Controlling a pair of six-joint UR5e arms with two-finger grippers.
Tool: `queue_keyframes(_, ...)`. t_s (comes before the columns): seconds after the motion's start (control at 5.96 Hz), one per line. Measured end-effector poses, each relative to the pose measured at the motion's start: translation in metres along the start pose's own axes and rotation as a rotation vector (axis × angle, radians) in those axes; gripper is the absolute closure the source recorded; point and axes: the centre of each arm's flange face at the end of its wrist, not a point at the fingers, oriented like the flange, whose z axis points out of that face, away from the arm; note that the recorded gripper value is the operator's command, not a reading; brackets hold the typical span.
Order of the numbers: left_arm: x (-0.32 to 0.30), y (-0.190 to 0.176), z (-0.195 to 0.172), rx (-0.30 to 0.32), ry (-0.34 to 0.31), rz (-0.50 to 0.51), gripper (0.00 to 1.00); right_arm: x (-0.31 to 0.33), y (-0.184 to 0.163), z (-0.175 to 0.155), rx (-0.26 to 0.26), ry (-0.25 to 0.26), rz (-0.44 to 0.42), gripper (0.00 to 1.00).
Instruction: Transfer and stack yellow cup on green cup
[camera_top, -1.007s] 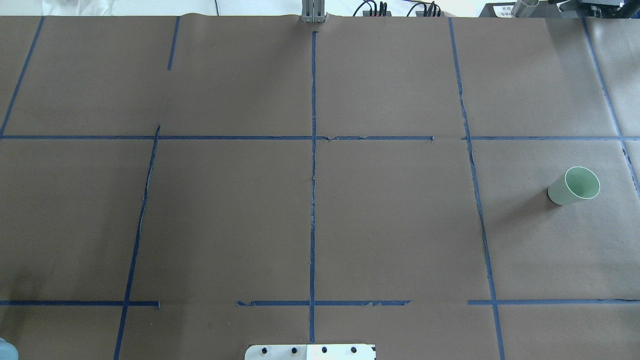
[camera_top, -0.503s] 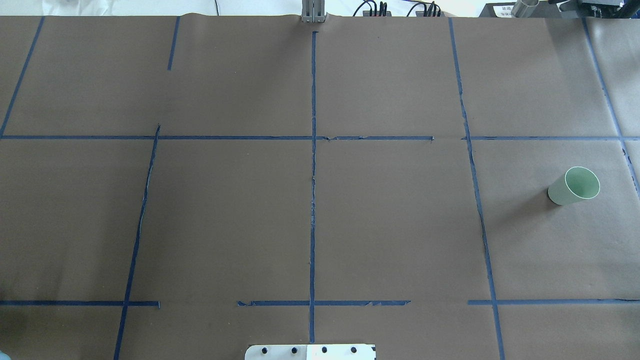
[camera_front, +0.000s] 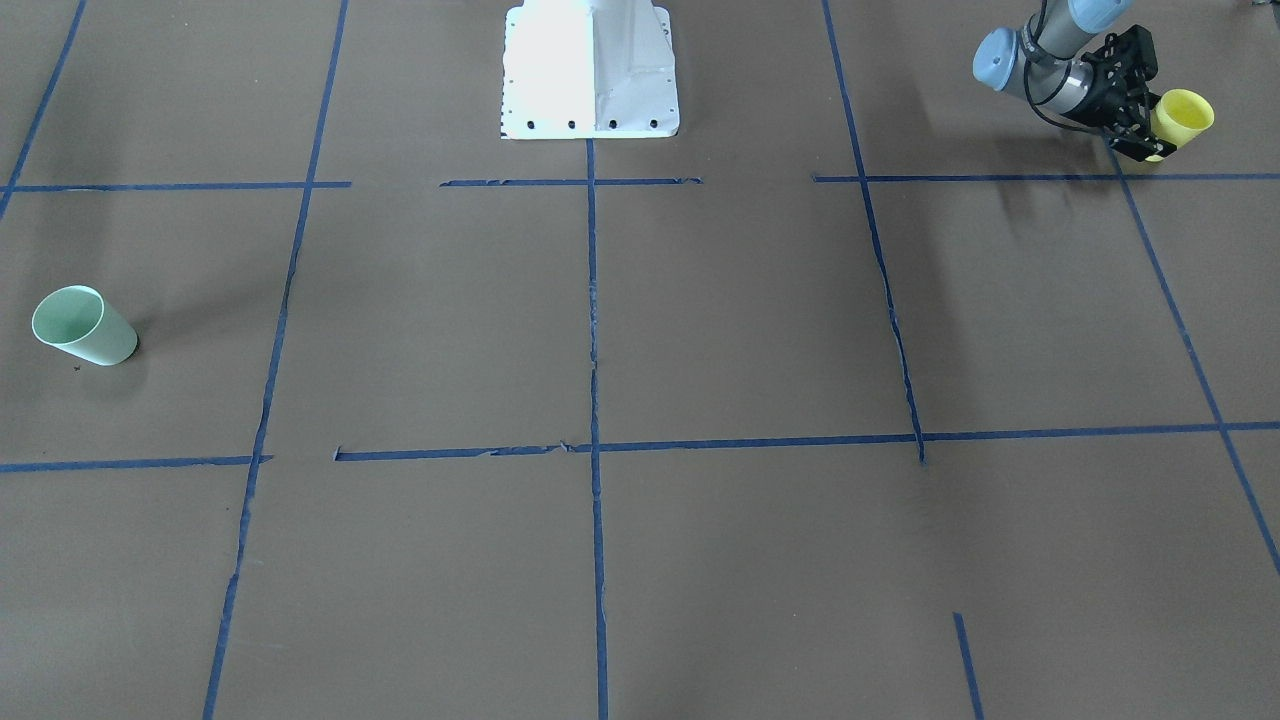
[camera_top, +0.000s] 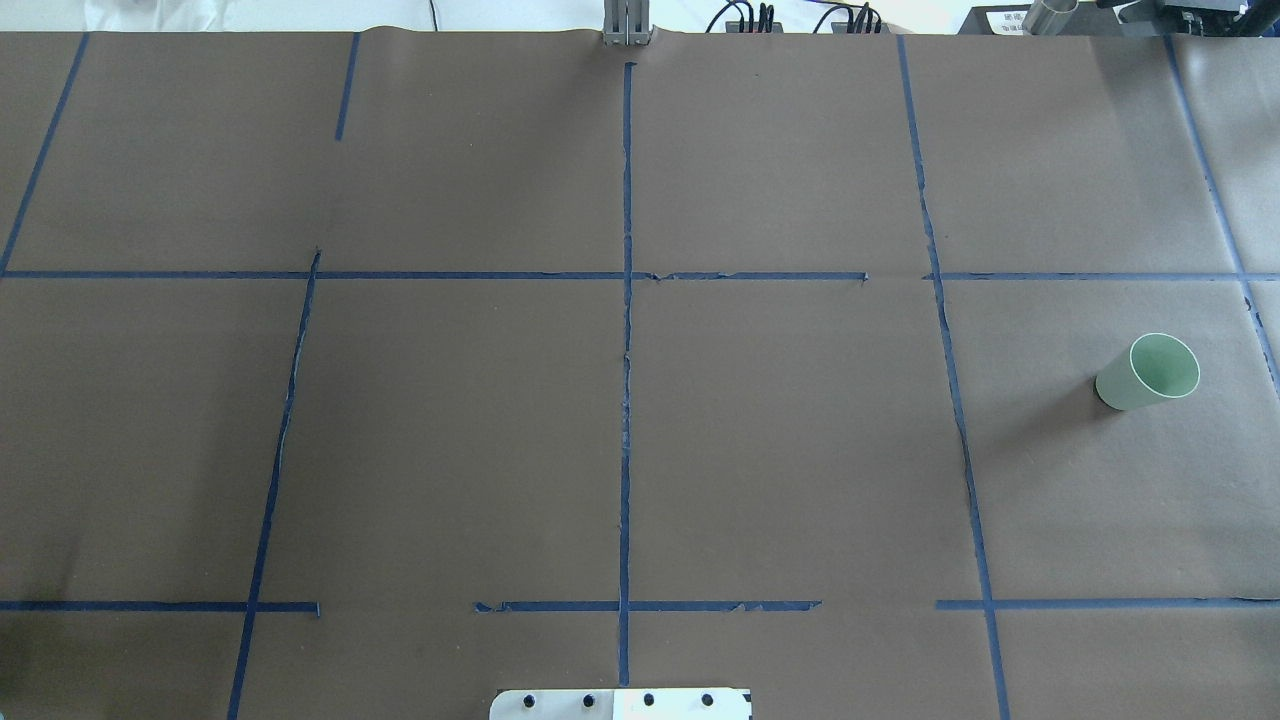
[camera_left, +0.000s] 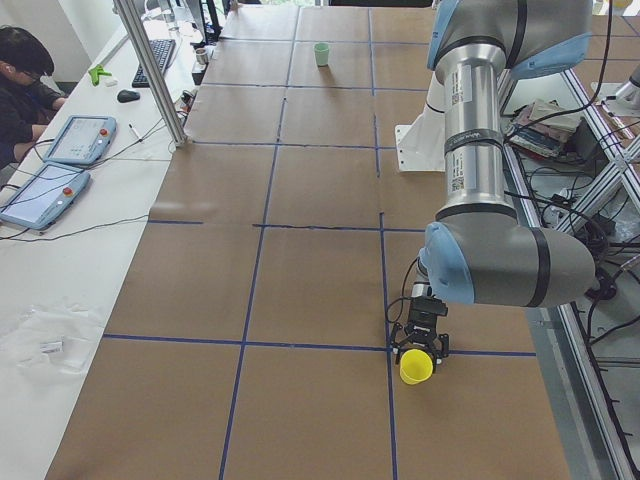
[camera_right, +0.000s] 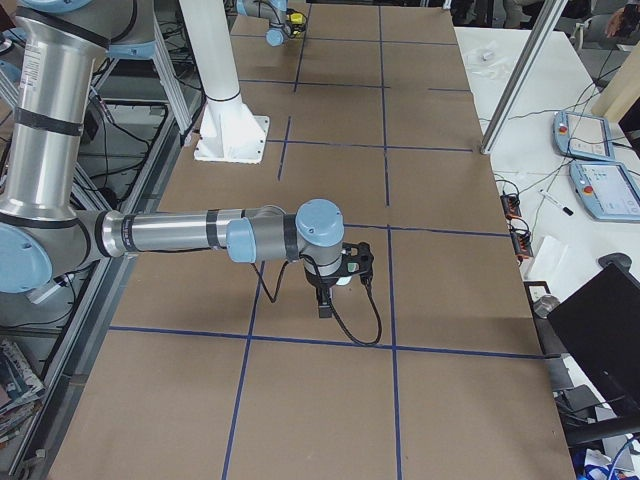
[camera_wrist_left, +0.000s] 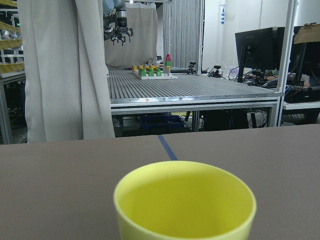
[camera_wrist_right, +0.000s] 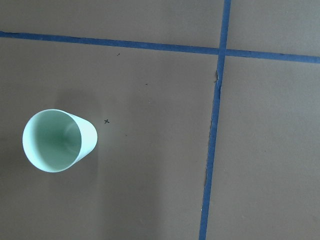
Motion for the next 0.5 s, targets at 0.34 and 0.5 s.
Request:
queue_keyframes(0.34, -0.002, -0.001, 0.016, 0.031, 0.002, 0.006, 0.35, -0.001, 0.000, 0.000, 0.000, 0.000, 0.000, 0.00)
queue_keyframes(0.5, -0.002, -0.002, 0.020, 0.039, 0.005, 0.006, 0.38, -0.001, 0.000, 0.000, 0.001, 0.000, 0.001, 0.00)
